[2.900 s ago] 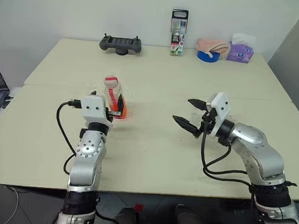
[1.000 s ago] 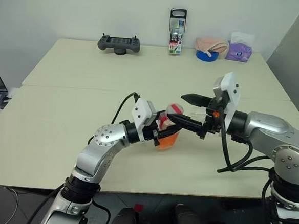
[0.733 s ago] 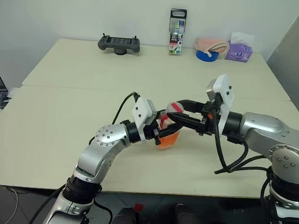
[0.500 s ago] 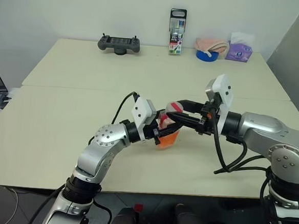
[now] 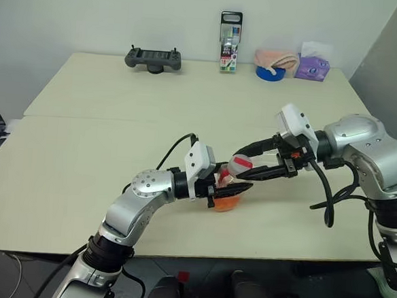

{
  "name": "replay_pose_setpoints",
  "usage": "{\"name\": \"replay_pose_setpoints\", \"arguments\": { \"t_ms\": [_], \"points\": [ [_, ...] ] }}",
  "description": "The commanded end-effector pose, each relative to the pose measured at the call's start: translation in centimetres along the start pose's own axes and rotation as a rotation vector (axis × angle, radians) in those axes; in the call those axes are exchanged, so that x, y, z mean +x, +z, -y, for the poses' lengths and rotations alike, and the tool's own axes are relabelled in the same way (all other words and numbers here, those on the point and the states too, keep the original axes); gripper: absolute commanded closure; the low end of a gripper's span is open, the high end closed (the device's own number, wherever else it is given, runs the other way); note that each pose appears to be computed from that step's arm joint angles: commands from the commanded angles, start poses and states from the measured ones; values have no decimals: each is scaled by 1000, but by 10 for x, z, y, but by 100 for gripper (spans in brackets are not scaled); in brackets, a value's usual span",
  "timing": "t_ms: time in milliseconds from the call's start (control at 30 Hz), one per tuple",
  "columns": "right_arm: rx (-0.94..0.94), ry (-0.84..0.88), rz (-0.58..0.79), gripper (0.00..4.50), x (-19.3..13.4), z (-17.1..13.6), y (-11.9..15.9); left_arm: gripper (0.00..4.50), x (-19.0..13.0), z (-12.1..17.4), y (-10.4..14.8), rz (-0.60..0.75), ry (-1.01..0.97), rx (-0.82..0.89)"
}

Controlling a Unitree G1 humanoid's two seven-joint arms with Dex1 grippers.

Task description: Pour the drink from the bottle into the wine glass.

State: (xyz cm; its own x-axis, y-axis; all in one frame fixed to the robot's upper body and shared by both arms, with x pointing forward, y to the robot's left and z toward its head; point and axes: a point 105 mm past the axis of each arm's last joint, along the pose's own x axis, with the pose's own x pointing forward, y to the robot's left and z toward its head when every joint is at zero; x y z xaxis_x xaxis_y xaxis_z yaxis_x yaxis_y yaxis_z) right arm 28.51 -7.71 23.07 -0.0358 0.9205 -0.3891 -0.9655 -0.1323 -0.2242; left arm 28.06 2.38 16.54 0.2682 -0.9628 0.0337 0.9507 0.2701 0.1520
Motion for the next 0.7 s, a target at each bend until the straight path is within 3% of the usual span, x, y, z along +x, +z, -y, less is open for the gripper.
{"name": "replay_pose_setpoints", "arguments": {
  "t_ms": [33, 167, 333, 700],
  "points": [
    [-45, 69, 77, 163, 6, -11, 18, 260, 1, -13, 27, 105, 86, 53],
    [-58, -2, 102, 18, 2, -10, 21, 263, 1, -19, 31, 134, 120, 73],
    [7, -375, 183, 17, -7, 10, 27, 263, 4, -24, 33, 165, 127, 103],
    [179, -692, 262, 17, 6, -8, 30, 263, 7, -25, 28, 166, 114, 94]
  ]
}}
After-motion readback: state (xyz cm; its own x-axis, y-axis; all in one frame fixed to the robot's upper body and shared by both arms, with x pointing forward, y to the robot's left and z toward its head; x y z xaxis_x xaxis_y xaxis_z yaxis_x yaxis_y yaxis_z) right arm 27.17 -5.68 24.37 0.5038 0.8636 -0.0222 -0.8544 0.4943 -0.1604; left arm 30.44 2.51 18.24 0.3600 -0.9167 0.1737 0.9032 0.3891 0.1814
